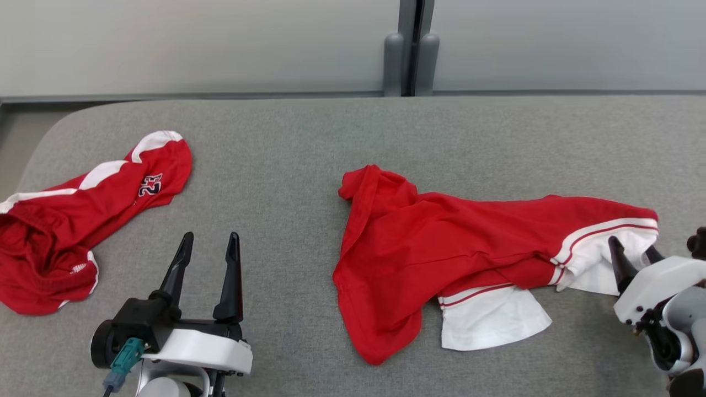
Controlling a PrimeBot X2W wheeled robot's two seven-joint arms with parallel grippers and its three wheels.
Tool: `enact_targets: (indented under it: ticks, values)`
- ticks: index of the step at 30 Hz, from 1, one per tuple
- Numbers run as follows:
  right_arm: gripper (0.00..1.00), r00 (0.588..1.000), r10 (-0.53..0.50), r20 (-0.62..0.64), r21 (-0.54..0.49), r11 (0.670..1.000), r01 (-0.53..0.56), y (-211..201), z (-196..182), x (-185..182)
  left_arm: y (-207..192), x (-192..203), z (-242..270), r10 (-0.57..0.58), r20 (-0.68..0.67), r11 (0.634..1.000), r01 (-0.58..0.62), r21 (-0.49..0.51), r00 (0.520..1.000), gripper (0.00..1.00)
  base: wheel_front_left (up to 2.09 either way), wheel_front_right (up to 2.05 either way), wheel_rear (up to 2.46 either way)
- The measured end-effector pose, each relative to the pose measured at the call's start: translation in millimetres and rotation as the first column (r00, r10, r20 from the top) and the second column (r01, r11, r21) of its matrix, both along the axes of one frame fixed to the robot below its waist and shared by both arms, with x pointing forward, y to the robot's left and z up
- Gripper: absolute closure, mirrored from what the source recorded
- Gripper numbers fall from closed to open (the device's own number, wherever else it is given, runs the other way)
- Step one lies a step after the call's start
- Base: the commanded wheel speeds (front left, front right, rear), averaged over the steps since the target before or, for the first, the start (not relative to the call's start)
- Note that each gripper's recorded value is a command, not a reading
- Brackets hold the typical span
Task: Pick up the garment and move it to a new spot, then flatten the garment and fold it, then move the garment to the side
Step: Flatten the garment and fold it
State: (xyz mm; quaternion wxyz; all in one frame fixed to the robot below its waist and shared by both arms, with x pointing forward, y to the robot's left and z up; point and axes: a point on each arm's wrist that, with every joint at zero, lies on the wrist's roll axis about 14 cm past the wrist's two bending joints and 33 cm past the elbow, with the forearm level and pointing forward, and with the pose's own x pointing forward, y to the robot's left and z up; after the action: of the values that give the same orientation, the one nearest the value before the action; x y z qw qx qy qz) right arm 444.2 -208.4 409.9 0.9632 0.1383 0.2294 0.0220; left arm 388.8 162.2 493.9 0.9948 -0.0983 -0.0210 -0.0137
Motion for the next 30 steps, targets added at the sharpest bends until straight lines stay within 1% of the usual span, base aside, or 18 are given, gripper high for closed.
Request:
enact_targets:
  ticks: [5, 7, 10, 13, 16, 17, 18, 19, 20, 24, 26, 30]
  values:
    - [0.0, 0.997, -0.03, 0.07, -0.008, 0.999, 0.031, -10.6, 16.9, -11.8, 1.7, -6.1, 10.6, 0.0, 0.031, 1.0, 0.0, 0.005, 1.0, 0.0, 0.0, 0.0, 0.0]
    - [0.0, 0.99, -0.044, 0.13, -0.008, 0.999, 0.045, -14.9, 31.3, -13.2, 1.2, -8.6, 15.3, -0.001, 0.045, 1.0, 0.001, 0.004, 0.999, 0.0, 0.0, 0.0, 0.0]
    - [0.0, 0.97, -0.047, 0.24, 0.004, 0.999, 0.048, -11.2, 57.1, -14.2, 0.1, -11.6, 20.3, -0.003, 0.059, 1.0, 0.003, 0.004, 0.998, 0.0, 0.0, 0.0, 0.0]
    - [0.0, 0.936, -0.049, 0.349, 0.018, 0.999, 0.045, -4.5, 81.5, -17.9, 1.3, -14.1, 25.0, 0.0, 0.074, 1.0, 0.0, 0.005, 0.997, 0.0, 0.0, 0.0, 0.0]
    - [0.0, 0.884, -0.041, 0.465, 0.023, 0.999, 0.034, 4.5, 108.4, -22.8, 3.4, -15.6, 32.1, 0.007, 0.095, 1.0, -0.008, 0.002, 0.995, 0.0, 0.0, 0.0, 0.0]
    - [0.0, 0.884, -0.041, 0.465, 0.023, 0.999, 0.034, 4.5, 108.4, -22.8, 3.4, -15.6, 32.1, 0.007, 0.095, 1.0, -0.008, 0.002, 0.995, 0.0, 0.0, 0.0, 0.0]
    - [0.0, 0.869, -0.036, 0.494, 0.026, 0.999, 0.027, 9.0, 115.4, -25.1, 4.5, -17.1, 32.8, 0.011, 0.097, 1.0, -0.011, 0.002, 0.995, 0.0, 0.0, 0.0, 0.0]
    - [0.0, 0.837, -0.029, 0.547, 0.035, 0.999, 0.012, 17.4, 128.8, -29.8, 7.1, -19.4, 34.8, 0.02, 0.103, 1.0, -0.02, 0.002, 0.994, 0.0, 0.0, 0.0, 0.0]
    - [0.0, 0.837, -0.029, 0.547, 0.035, 0.999, 0.012, 17.4, 128.8, -29.8, 7.1, -19.4, 34.8, 0.02, 0.103, 1.0, -0.02, 0.002, 0.994, 0.0, 0.0, 0.0, 0.0]
    - [0.0, 0.793, 0.01, 0.609, 0.019, 0.999, -0.027, 33.0, 144.1, -41.7, 11.1, -22.9, 41.8, 0.037, 0.124, 0.999, -0.037, 0.0, 0.992, 0.0, 0.0, 0.0, 0.0]
    - [0.0, 0.784, 0.024, 0.62, -0.002, 1.0, -0.029, 34.8, 145.3, -47.3, 12.5, -25.3, 42.1, 0.043, 0.125, 0.999, -0.042, -0.003, 0.991, 0.0, 0.0, 0.0, 0.0]
    - [0.0, 0.791, 0.016, 0.611, -0.013, 1.0, -0.011, 33.5, 137.8, -58.3, 15.9, -32.1, 40.4, 0.063, 0.119, 0.998, -0.061, -0.014, 0.991, 0.0, 0.0, 0.0, 0.0]
